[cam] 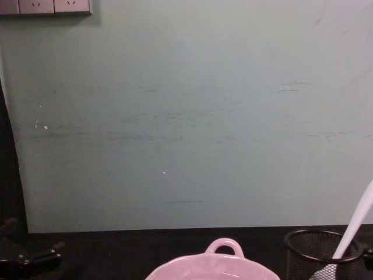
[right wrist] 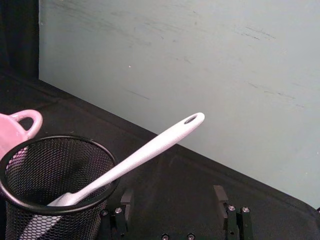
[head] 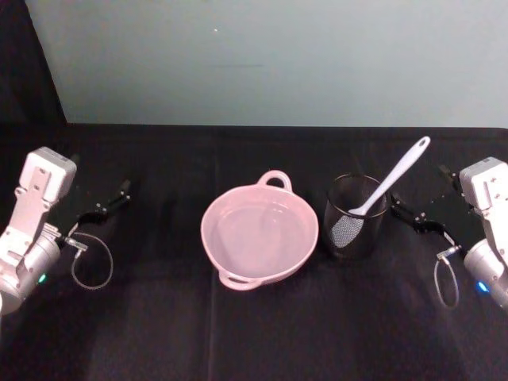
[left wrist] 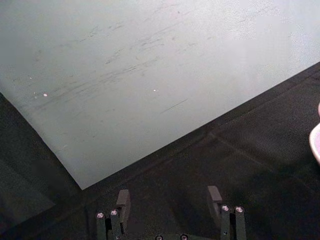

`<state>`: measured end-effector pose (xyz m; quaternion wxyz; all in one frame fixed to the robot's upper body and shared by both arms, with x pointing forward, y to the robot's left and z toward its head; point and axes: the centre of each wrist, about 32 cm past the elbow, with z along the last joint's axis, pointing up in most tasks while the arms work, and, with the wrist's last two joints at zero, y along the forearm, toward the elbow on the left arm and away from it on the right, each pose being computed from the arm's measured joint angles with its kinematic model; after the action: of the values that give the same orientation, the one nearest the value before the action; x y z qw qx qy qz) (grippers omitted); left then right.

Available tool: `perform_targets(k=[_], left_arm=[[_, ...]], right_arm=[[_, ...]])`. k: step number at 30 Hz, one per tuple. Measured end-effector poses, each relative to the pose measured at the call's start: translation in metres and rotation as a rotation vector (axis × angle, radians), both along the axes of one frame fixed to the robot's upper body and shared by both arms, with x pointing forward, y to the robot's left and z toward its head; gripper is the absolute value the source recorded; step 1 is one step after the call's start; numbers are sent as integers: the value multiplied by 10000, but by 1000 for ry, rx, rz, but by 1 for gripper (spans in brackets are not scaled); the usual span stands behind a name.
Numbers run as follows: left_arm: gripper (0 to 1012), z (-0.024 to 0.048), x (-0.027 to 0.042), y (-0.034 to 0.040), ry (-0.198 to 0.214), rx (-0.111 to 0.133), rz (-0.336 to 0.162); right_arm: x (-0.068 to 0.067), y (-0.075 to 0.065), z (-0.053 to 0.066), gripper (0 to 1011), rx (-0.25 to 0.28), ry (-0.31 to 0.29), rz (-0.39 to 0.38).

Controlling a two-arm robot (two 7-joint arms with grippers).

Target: Use the one hand to pick up the spoon and stir the clear water in the bowl.

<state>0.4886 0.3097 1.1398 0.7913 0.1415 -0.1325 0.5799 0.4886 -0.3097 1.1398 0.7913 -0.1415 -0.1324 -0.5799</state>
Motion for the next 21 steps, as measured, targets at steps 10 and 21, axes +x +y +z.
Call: perform_targets(k=[10, 21], left_arm=[[1011, 0, 0, 0, 0, 0, 0], [1011, 0, 0, 0, 0, 0, 0]], right_arm=[[-44, -26, 21, 1002, -5, -3, -7], [-254, -141, 107, 1002, 42, -16, -31]])
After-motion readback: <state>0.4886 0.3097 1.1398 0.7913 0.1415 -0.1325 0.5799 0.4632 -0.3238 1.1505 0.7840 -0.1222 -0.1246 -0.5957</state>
